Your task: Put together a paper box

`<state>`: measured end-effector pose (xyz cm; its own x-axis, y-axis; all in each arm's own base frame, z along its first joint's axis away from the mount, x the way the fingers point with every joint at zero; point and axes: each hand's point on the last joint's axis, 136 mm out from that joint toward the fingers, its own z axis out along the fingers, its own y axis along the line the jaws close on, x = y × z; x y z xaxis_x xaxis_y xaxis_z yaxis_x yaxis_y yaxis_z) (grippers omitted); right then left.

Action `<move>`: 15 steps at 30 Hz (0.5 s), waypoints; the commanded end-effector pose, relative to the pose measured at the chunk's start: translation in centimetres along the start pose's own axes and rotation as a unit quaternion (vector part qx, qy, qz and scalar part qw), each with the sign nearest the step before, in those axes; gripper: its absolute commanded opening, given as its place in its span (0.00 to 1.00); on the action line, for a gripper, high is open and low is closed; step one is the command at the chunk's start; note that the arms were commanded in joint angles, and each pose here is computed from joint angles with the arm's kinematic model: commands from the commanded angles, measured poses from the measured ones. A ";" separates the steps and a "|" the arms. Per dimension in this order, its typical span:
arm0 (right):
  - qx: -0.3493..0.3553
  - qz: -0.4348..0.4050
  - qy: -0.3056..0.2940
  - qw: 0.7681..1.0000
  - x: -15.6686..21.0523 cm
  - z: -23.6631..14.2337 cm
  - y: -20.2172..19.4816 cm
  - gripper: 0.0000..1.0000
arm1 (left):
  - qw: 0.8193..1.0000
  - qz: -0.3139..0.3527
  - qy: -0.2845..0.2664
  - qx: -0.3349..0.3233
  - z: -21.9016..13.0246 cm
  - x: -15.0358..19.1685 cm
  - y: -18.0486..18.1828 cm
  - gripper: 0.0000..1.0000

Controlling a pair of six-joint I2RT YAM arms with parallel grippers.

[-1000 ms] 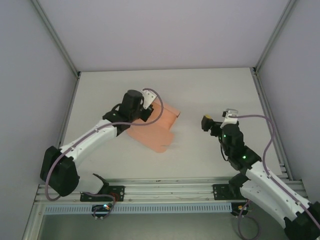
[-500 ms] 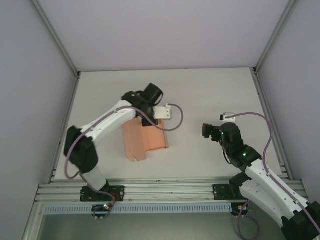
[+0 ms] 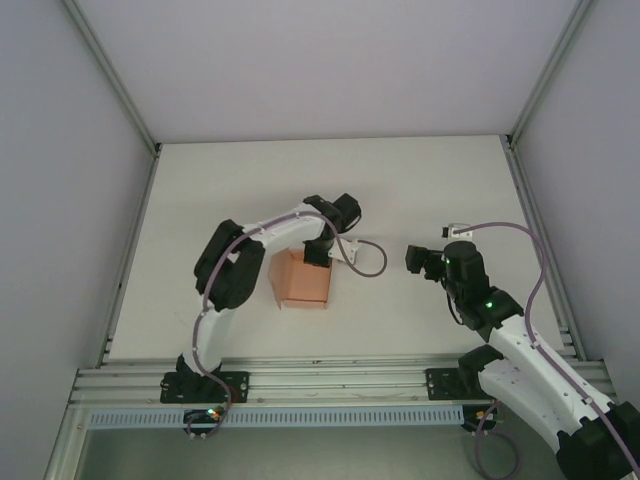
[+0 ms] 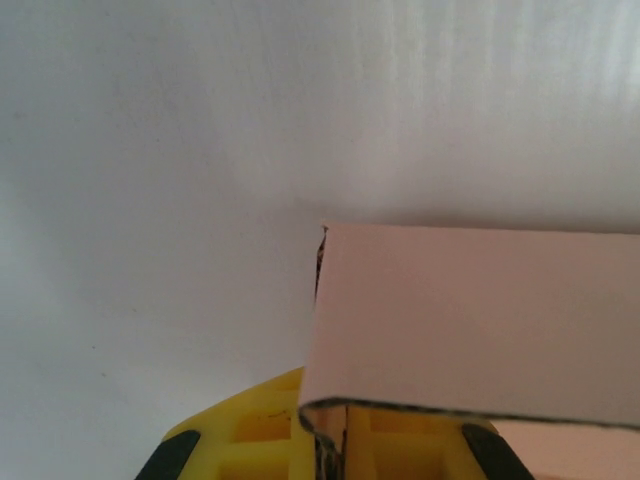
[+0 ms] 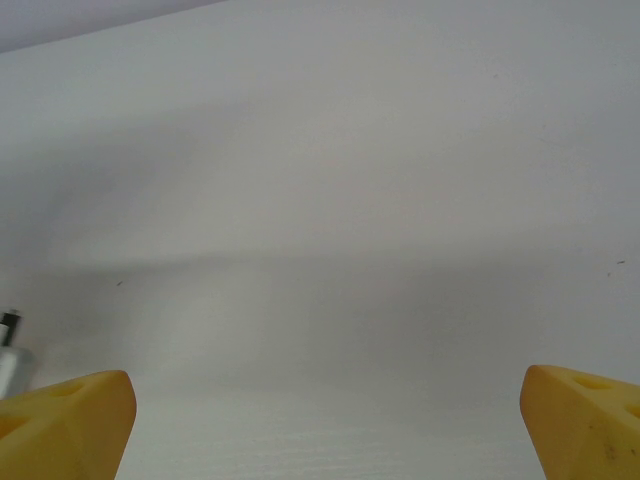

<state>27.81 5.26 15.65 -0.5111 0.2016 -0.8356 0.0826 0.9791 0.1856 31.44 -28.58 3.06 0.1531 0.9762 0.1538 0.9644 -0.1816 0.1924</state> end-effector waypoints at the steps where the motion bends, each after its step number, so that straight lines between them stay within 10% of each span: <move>1: -0.008 0.001 0.002 1.000 0.1 0.0 0.0 1.00 | 0.999 0.000 0.018 -0.027 0.5 0.0 1.4 0.00; 6: -0.013 0.004 0.000 1.000 0.1 0.0 0.1 1.00 | 0.999 0.002 0.009 -0.044 -0.8 0.1 1.7 0.36; 15: -0.054 -0.018 0.003 0.998 -0.2 -0.2 1.6 1.00 | 0.997 -0.001 -0.023 -0.071 -5.4 0.3 1.6 0.68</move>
<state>27.77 5.97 15.69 -0.5237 0.1990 -0.8283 0.0359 0.9766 0.2119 32.59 -29.36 5.68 0.1496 0.9795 0.1348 0.9364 -0.1841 0.2986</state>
